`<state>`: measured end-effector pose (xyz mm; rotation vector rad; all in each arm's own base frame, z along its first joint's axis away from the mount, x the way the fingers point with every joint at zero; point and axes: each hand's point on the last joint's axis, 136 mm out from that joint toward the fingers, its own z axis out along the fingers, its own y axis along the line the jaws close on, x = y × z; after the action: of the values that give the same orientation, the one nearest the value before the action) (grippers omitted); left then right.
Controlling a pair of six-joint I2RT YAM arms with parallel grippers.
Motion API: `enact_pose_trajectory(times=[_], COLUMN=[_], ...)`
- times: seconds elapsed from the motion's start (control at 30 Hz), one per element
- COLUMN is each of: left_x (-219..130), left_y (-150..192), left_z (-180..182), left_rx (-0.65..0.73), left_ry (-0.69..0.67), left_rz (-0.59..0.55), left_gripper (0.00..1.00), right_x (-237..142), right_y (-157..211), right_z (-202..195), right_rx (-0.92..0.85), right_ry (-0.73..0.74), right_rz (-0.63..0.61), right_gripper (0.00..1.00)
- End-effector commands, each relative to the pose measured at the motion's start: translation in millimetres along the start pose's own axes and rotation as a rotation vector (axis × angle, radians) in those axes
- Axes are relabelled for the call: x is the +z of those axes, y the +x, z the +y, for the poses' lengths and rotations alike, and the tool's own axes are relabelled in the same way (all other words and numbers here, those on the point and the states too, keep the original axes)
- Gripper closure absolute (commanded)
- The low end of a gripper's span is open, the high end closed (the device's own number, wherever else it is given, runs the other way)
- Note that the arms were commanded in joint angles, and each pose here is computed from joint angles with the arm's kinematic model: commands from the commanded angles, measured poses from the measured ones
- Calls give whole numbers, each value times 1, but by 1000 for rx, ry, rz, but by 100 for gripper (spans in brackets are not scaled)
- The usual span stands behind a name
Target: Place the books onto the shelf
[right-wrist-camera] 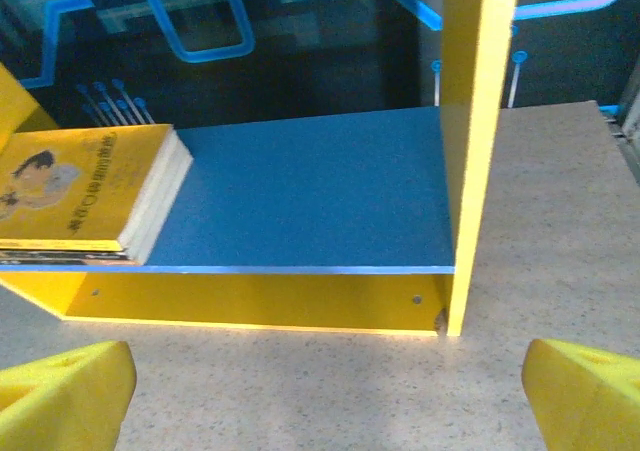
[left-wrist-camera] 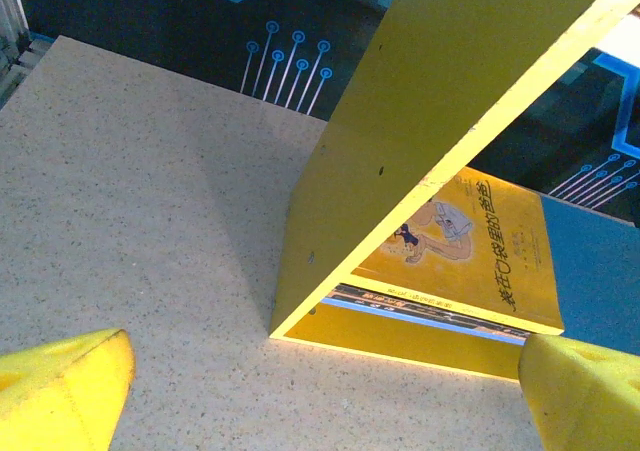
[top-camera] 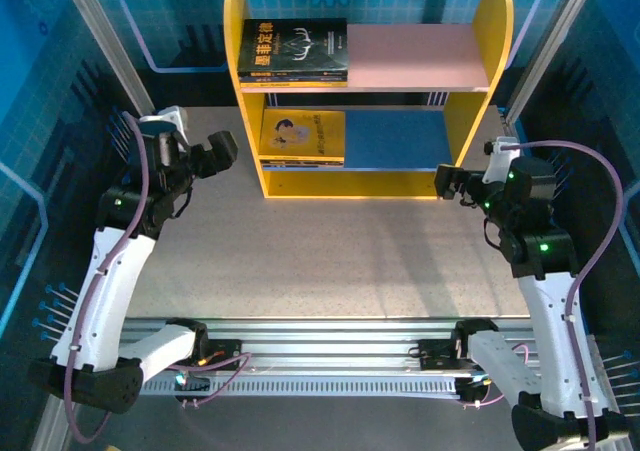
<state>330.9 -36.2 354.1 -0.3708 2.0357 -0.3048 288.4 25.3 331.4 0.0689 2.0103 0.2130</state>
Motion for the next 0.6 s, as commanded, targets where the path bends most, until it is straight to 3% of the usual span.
enact_pose_trajectory(times=[0.0,0.2,0.43,0.57], left_x=[12,38,58,73], left_y=[3,22,42,63], left_z=[3,12,39,53], left_rx=[39,96,173,171], left_ry=[15,38,-26,-44], left_rz=[-25,-97,-217,-175], left_gripper=[1,1,1,1], right_x=[20,42,56,68], right_y=[2,7,31,52], right_z=[-21,-35,-43,-50], right_rx=[-13,-7,-57,-60], right_ry=[78,122,109,112], right_rz=[15,72,-95,-124], right_gripper=[0,0,0,0])
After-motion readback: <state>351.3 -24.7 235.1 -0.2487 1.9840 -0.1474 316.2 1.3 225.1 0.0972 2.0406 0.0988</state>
